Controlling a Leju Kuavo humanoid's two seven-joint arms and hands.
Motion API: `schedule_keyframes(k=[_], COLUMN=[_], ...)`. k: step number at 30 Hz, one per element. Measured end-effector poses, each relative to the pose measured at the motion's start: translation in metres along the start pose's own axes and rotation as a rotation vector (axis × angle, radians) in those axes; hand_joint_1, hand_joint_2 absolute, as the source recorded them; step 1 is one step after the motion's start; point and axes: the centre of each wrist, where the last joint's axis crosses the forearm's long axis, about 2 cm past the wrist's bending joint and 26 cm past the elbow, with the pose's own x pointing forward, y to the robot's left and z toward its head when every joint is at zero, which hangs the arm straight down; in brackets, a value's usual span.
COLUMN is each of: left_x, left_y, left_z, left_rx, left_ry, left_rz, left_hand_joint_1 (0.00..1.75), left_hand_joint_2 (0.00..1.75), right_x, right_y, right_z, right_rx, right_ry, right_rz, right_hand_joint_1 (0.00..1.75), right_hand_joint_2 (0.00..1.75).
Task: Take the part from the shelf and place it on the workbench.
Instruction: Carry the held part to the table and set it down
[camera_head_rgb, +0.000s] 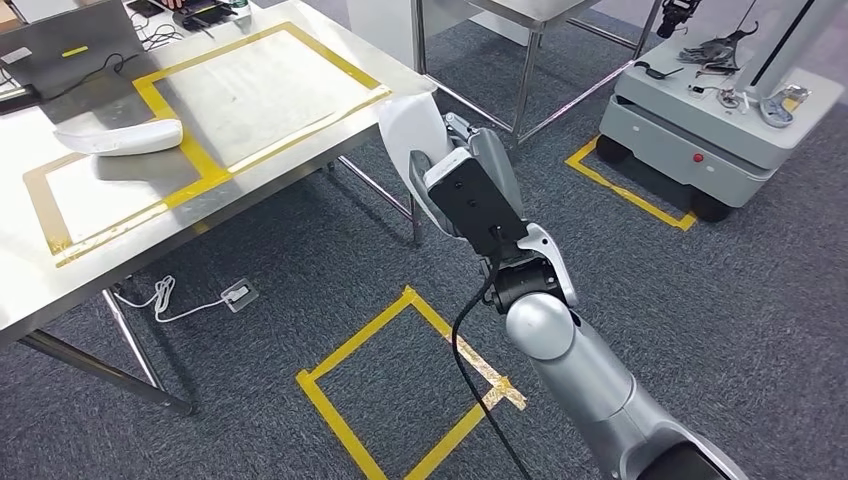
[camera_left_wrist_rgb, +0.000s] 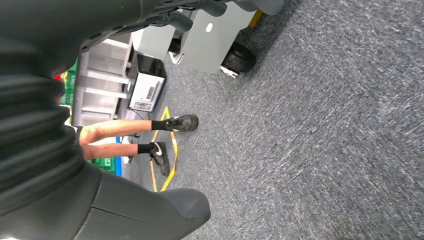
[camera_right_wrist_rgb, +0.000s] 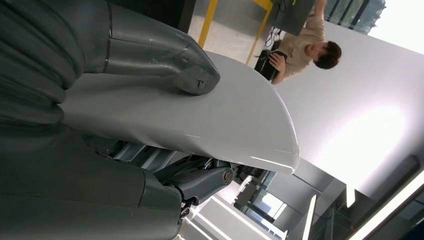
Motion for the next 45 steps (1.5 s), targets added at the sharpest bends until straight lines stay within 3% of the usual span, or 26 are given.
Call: schedule_keyframes(k=[45], left_x=[-0.0026], left_y=[-0.0022], left_z=[-0.0001], left_rx=[-0.007], left_ry=[0.007], left_rz=[-0.003], left_hand_joint_1=[0.00], left_hand_joint_2=[1.75], right_x=[-0.0013], right_y=[-0.0006], right_z=[0.0021], right_rx=[-0.005], right_ry=[0.010], right_rz=[0.005], right_hand_joint_1=[1.75], right_hand_joint_2=[1.75])
